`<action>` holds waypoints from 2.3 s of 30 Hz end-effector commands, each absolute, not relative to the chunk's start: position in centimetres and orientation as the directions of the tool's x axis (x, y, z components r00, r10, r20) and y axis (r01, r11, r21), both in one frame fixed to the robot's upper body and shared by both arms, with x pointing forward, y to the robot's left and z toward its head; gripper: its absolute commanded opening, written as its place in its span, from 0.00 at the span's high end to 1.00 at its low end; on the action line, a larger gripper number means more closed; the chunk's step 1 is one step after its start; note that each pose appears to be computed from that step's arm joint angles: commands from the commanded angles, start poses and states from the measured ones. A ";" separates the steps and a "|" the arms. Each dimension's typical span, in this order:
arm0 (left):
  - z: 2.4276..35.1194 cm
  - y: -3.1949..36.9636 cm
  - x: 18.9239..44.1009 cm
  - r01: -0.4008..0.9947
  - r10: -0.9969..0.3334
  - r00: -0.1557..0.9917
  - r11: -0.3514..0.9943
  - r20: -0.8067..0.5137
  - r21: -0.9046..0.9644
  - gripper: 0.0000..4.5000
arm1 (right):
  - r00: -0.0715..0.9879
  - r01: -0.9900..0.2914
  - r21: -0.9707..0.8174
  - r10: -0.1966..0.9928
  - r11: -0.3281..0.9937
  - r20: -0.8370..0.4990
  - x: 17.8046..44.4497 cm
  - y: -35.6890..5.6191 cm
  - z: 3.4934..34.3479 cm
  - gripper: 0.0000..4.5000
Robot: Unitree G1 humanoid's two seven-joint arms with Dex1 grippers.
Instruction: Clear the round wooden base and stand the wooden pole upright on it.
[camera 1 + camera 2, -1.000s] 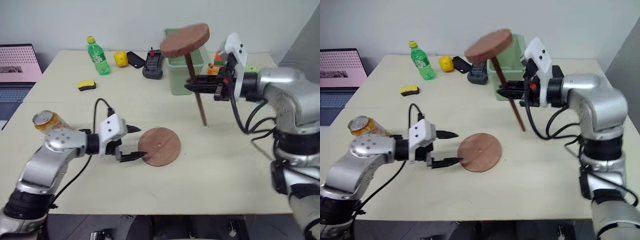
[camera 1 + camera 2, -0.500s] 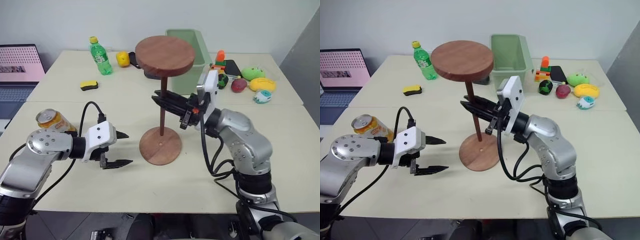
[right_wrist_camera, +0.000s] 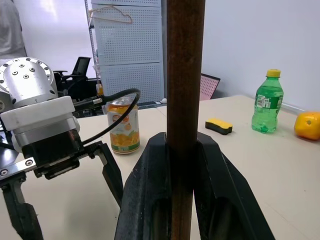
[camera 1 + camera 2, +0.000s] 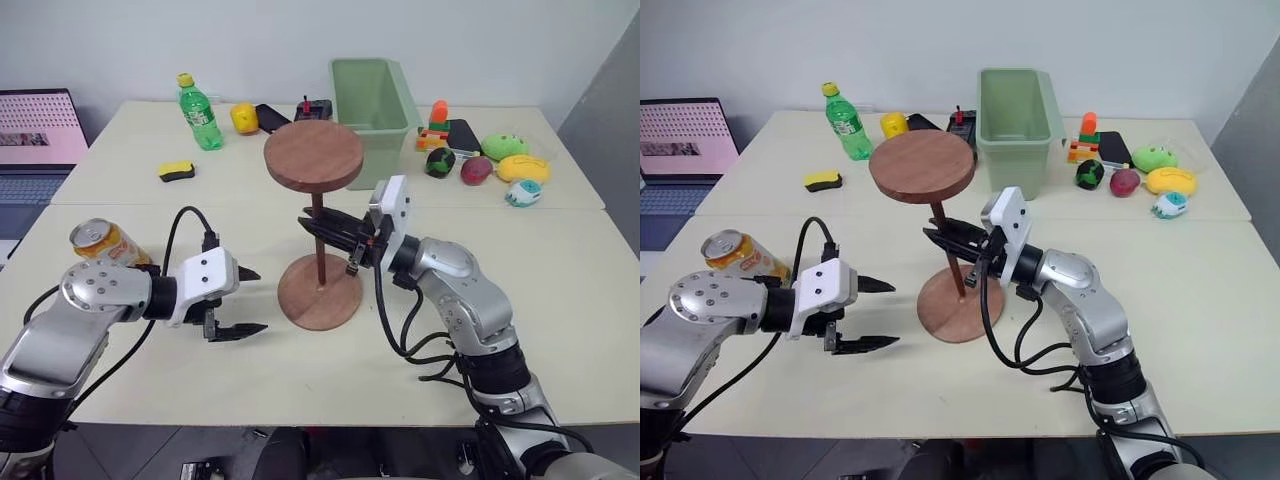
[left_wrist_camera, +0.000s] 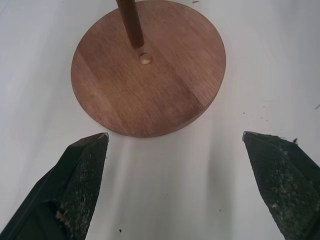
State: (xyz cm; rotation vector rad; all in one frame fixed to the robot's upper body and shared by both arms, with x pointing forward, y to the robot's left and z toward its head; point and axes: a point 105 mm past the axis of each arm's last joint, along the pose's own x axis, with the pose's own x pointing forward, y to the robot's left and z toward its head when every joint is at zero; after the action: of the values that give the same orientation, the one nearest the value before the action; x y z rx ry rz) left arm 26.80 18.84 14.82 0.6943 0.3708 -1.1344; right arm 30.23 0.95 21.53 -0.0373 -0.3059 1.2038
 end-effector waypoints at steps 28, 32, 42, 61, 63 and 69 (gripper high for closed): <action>15.5 18.9 27.0 0.909 -0.695 0.401 0.221 -0.597 0.353 0.00 | 0.318 -0.908 -0.224 0.930 0.355 0.183 29.8 1.1 19.3 0.95; 15.5 18.9 27.2 0.908 -0.694 0.403 0.220 -0.597 0.357 0.00 | 0.302 -0.918 -0.218 0.940 0.332 0.159 29.8 1.0 19.0 0.95; 15.5 19.0 27.3 0.905 -0.690 0.407 0.220 -0.598 0.363 0.00 | 0.286 -0.930 -0.205 0.952 0.304 0.111 29.5 1.4 17.9 0.95; 15.3 19.1 27.3 0.903 -0.693 0.417 0.239 -0.588 0.358 0.00 | 0.420 -0.904 -0.127 0.903 0.408 -0.089 31.8 0.6 12.0 0.95; 15.3 19.0 27.3 0.902 -0.695 0.418 0.242 -0.586 0.357 0.00 | 0.416 -0.907 -0.118 0.905 0.405 -0.087 31.6 0.6 12.0 0.95; 15.3 18.9 27.2 0.901 -0.699 0.419 0.243 -0.580 0.359 0.00 | 0.398 -0.911 -0.127 0.917 0.392 -0.025 31.3 1.4 14.4 0.95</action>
State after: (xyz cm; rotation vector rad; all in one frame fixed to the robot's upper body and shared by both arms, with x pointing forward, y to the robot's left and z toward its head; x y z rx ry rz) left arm 27.23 19.33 14.50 0.6978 0.3743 -1.1172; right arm 30.77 1.72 17.82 -0.0947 -0.2158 1.1842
